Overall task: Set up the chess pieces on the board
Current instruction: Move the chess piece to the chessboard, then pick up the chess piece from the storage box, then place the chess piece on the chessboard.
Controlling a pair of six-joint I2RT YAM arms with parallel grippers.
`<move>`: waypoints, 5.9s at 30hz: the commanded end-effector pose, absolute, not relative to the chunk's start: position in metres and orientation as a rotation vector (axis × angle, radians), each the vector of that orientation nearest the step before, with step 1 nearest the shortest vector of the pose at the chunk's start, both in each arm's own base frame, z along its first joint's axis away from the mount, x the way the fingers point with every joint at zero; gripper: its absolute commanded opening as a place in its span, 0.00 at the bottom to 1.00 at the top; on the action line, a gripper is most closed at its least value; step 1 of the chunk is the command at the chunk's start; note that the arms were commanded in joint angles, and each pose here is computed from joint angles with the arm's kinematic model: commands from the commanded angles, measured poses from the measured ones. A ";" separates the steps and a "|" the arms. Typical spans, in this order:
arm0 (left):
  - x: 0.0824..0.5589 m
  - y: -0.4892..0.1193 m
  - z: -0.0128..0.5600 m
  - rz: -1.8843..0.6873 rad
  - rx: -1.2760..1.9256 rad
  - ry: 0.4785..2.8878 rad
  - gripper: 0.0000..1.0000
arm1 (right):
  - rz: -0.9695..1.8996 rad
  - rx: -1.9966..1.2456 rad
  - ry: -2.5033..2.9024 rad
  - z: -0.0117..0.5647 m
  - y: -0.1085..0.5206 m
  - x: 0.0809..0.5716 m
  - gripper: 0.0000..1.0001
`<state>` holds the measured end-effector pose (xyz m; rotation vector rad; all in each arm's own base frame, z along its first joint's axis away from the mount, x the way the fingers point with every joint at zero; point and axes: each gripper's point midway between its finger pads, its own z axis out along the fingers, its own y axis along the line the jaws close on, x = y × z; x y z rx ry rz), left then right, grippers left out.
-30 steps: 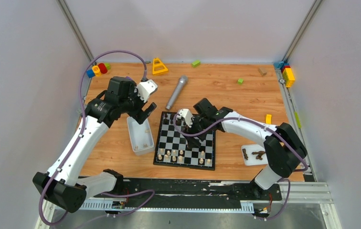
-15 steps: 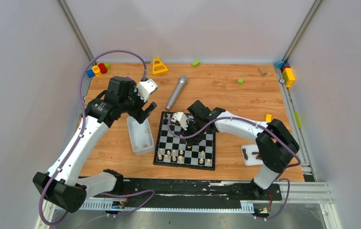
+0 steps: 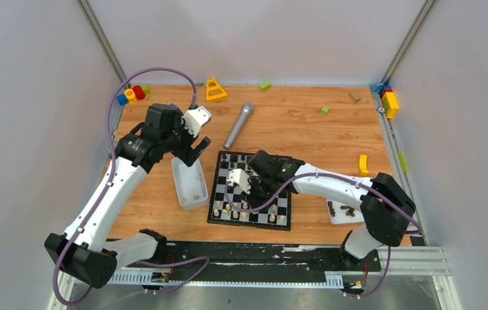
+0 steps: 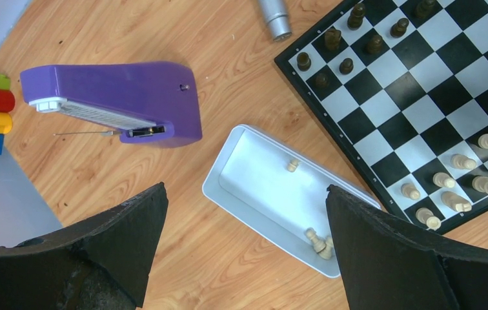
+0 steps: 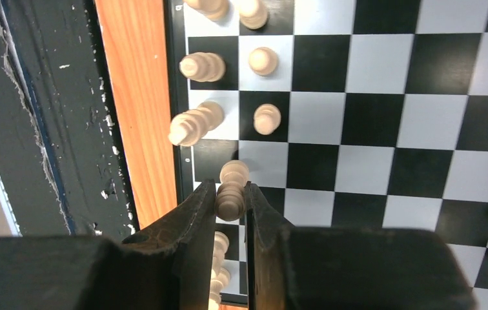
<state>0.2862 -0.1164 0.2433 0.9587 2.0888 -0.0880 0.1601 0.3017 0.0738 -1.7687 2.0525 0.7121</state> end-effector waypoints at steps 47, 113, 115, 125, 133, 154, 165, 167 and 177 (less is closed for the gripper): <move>0.289 -0.092 0.224 0.049 0.965 2.094 1.00 | 0.616 -1.821 1.803 0.114 0.317 0.148 0.60; 0.284 -0.107 0.131 -0.192 1.428 1.983 0.07 | 0.703 -1.321 1.927 0.162 0.270 0.236 0.54; 0.280 -0.118 0.153 -0.234 1.400 1.941 0.07 | 0.730 -1.269 1.926 0.172 0.271 0.244 0.55; 0.260 -0.200 0.222 -0.340 1.437 1.726 0.09 | 1.215 -1.099 1.876 0.233 0.279 0.262 0.60; 0.254 -0.247 0.226 -0.417 1.491 1.711 0.09 | 1.502 -1.095 1.876 0.244 0.300 0.260 0.62; 0.246 -0.276 0.215 -0.415 1.566 1.724 0.10 | 1.612 -1.116 1.974 0.216 0.334 0.263 0.51; 0.244 -0.274 0.214 -0.407 1.566 1.724 0.28 | 1.605 -1.138 1.964 0.213 0.334 0.259 0.08; 0.244 -0.272 0.217 -0.394 1.553 1.711 0.41 | 1.593 -1.129 1.958 0.215 0.328 0.260 0.04; 0.254 -0.263 0.267 -0.628 1.331 1.622 0.91 | 1.482 -1.092 1.823 0.251 0.284 0.264 0.00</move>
